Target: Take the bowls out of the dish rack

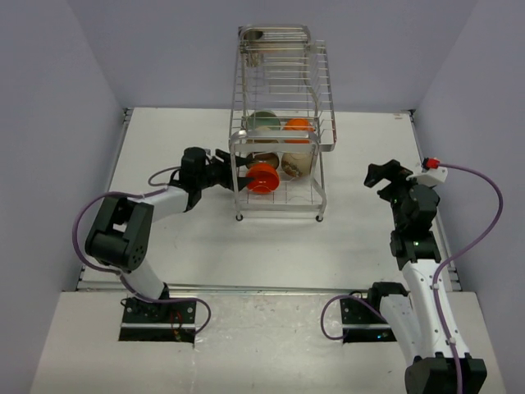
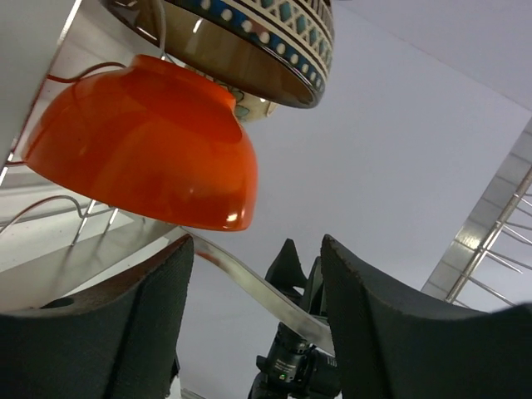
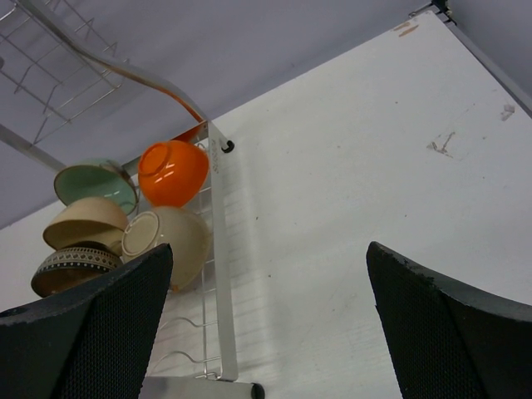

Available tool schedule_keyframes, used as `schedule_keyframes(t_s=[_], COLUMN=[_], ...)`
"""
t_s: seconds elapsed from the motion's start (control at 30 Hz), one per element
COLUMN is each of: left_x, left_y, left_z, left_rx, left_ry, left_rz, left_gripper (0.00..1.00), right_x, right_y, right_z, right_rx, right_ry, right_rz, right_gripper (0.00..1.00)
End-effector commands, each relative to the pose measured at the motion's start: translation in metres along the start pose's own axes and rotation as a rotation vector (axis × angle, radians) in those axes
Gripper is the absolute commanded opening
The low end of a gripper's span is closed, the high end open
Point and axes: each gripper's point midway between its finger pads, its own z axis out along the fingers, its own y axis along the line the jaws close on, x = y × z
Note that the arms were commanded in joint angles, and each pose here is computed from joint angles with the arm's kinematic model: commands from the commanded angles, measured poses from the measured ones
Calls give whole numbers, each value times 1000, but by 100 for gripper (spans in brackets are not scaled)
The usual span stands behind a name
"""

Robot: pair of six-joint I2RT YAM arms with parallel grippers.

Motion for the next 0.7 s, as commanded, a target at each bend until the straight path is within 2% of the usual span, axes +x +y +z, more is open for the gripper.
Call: schedule_keyframes(t_s=[0.0,0.07,0.5,0.67], left_x=[-4,-5,-12,-15], left_y=[2,7,6,1], left_z=[10,15,27,26], left_rx=[-12,-23,-1,15], left_ry=[-8,-15,-72,-108], left_rz=[16,3,-52,-53], left_gripper=[61,56,54,43], right_x=[-9,-10,-10,-9], right_y=[5,5,6,7], right_z=[-1,-2,-4,-4], right_rx=[-23,-23,-36,-42], right_ry=[-36,-42,-55,-56], right_rz=[-4,-5,-3,-3], right_gripper=[99,99,99,99])
